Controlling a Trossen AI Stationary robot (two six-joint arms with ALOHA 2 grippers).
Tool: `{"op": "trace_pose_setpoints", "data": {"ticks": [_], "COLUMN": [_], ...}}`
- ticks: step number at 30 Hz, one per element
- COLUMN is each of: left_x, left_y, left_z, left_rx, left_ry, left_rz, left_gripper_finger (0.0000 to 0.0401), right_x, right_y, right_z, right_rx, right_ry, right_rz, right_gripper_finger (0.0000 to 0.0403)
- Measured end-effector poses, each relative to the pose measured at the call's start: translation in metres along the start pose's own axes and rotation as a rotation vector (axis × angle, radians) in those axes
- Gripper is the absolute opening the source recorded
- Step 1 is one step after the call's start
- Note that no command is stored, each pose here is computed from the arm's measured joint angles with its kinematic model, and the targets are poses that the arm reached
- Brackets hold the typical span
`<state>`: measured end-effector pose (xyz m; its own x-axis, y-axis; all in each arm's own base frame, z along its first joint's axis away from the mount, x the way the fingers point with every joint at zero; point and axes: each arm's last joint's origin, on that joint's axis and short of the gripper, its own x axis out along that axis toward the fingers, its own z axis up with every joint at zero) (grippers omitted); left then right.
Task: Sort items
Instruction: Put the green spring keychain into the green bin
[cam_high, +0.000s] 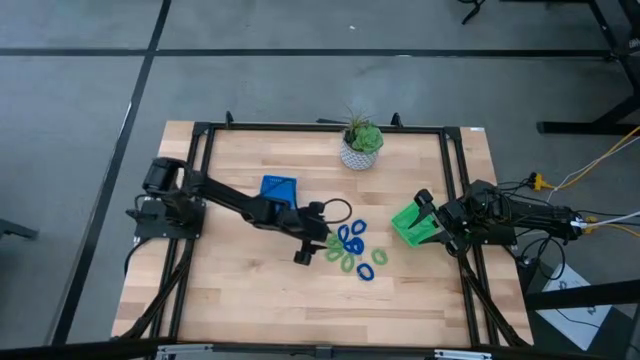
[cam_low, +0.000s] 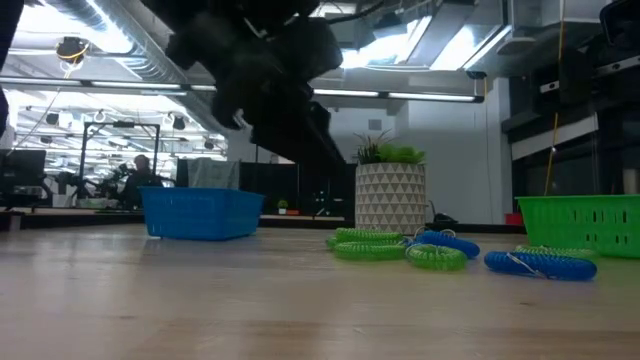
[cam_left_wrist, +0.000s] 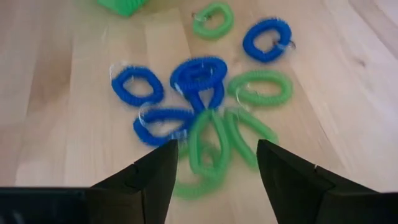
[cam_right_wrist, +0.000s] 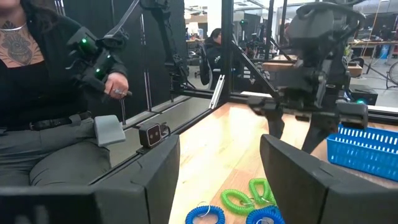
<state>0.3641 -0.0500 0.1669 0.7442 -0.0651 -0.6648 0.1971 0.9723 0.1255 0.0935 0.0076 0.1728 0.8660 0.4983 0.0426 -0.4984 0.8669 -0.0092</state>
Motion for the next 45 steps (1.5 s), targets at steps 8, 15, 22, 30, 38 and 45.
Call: {"op": "trace_pose_setpoints", "data": {"ticks": [8,15,22,30,38,45], "left_x": [0.017,0.017,0.032,0.043,0.043,0.043], "left_y": [0.007,0.015,0.012,0.012,0.013,0.011], "left_z": [-0.003,-0.004,-0.016,-0.028,-0.028,-0.028], "left_rx": [-0.012,-0.064,-0.07,-0.069,-0.069,-0.07], "left_ry": [-0.043,-0.044,-0.002,0.051,0.052,0.049], "left_rz": [0.024,0.022,-0.002,0.054,0.072,0.029], "left_gripper_finger": [0.0208,0.0201,0.0195,0.0193,0.0181,0.0146], "right_x": [0.0,0.0,0.0,0.0,0.0,0.0], "right_y": [0.0,0.0,0.0,0.0,0.0,0.0], "right_z": [0.0,0.0,0.0,0.0,0.0,0.0], "right_rx": [0.0,0.0,0.0,0.0,0.0,0.0], "right_ry": [0.0,0.0,0.0,0.0,0.0,0.0], "right_rz": [0.0,0.0,0.0,0.0,0.0,0.0], "right_gripper_finger": [0.022,0.022,0.022,0.022,0.022,0.022]}}
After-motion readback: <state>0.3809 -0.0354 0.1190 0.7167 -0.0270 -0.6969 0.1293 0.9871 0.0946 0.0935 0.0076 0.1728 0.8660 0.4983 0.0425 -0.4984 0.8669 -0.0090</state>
